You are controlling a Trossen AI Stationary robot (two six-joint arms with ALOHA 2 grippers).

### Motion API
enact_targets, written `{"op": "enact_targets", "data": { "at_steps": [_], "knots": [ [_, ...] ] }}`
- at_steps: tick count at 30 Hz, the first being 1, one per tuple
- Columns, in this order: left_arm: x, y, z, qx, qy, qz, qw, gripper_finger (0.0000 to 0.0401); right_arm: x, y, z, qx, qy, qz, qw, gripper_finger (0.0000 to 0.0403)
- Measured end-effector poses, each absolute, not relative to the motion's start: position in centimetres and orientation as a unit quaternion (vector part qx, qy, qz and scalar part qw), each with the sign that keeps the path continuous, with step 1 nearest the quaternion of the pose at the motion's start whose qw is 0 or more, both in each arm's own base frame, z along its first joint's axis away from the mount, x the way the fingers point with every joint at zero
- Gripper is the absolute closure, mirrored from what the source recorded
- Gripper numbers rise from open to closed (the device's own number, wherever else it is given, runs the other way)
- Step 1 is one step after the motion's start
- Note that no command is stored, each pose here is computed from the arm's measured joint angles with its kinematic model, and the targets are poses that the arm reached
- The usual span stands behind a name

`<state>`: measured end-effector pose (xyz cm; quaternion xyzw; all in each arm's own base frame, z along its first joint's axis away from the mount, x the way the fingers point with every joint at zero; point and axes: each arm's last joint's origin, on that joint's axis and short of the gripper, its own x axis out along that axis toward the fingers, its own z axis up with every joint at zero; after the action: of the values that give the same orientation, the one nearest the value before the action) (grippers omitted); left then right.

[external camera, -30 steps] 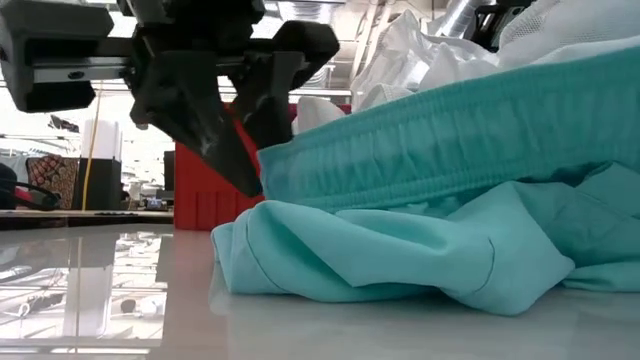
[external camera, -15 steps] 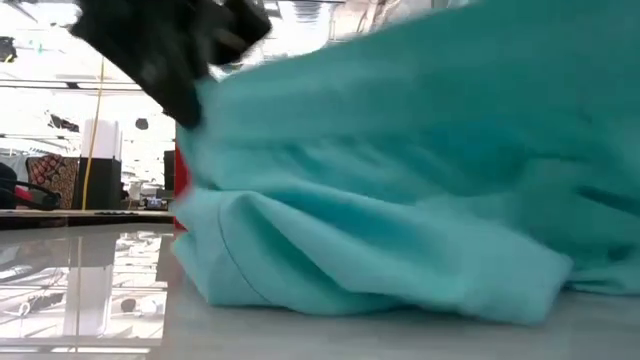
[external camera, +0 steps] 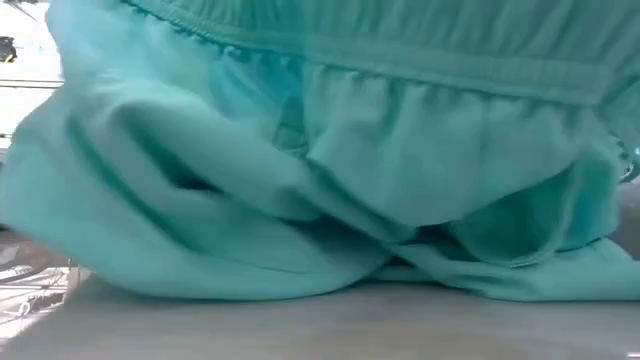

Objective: Fold Laundry from Bin
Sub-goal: Fold the sky blue shorts

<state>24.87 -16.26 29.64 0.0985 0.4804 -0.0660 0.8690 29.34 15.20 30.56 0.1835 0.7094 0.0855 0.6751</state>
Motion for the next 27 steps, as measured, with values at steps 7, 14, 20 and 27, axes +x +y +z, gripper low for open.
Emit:
{"op": "enact_targets", "data": {
  "at_steps": [7,14,20,27],
  "knots": [
    [24.5,-17.2,28.9,0.064,0.493,-0.078,0.864,0.0401,25.6,22.1,31.1,0.163,0.534,-0.011,0.829,0.0206],
    [24.6,-17.5,27.7,0.053,0.484,-0.081,0.869,0.0401,23.9,28.4,24.7,0.362,0.411,-0.042,0.836,0.0197],
    [25.0,-17.7,27.9,0.077,0.463,-0.116,0.875,0.0401,24.1,30.5,20.0,0.484,0.329,-0.145,0.797,0.0182],
    [25.5,-17.4,28.0,0.074,0.457,-0.129,0.877,0.0401,24.6,31.5,17.9,0.555,0.231,-0.191,0.776,0.0181]
  ]
}}
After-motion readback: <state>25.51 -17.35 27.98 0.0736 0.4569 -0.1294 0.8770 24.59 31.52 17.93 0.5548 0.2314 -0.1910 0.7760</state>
